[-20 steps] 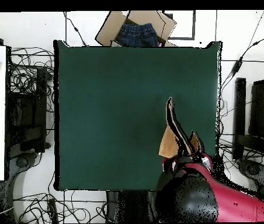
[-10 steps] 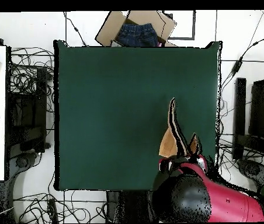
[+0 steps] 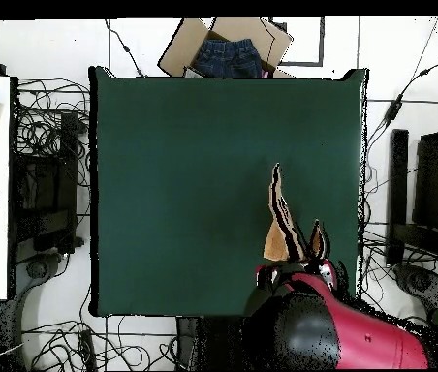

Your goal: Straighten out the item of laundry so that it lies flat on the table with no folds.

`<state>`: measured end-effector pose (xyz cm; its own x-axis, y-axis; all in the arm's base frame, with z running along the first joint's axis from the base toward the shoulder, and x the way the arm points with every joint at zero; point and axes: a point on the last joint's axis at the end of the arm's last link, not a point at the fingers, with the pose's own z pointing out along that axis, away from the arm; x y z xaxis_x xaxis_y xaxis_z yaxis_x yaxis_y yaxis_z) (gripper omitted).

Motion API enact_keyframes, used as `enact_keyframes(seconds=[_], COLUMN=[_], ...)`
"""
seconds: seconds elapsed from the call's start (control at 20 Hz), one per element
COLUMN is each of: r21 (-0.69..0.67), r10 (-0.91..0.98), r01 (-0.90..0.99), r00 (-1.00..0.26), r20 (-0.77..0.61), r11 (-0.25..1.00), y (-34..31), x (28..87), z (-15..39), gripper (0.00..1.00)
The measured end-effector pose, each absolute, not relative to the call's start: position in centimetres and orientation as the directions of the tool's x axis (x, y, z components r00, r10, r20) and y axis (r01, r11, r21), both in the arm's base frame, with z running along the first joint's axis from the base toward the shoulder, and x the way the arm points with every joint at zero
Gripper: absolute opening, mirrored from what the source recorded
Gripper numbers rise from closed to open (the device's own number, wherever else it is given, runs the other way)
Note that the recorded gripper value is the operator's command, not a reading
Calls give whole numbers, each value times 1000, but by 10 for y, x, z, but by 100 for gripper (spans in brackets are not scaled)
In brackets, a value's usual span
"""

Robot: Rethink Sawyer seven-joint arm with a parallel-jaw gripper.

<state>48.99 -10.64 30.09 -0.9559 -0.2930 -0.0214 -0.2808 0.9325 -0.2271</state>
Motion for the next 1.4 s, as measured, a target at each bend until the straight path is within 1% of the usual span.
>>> enact_keyframes(seconds=[0.55,0.8,0.85,1.1,1.25,1.4], r21=[-216,-199,-175,-120,-107,-113], r10=[-264,-246,-224,-189,-183,-193], r01=[-249,-241,-226,-199,-194,-202], r00=[-964,-969,-974,-978,-977,-977], r20=[-40,0,33,92,105,91], r11=[944,950,958,973,975,973], y=[-103,-97,-94,-84,-76,-65], x=[490,477,468,452,445,442], z=[313,325,336,359,369,378], gripper=[0,0,0,0,0,0])
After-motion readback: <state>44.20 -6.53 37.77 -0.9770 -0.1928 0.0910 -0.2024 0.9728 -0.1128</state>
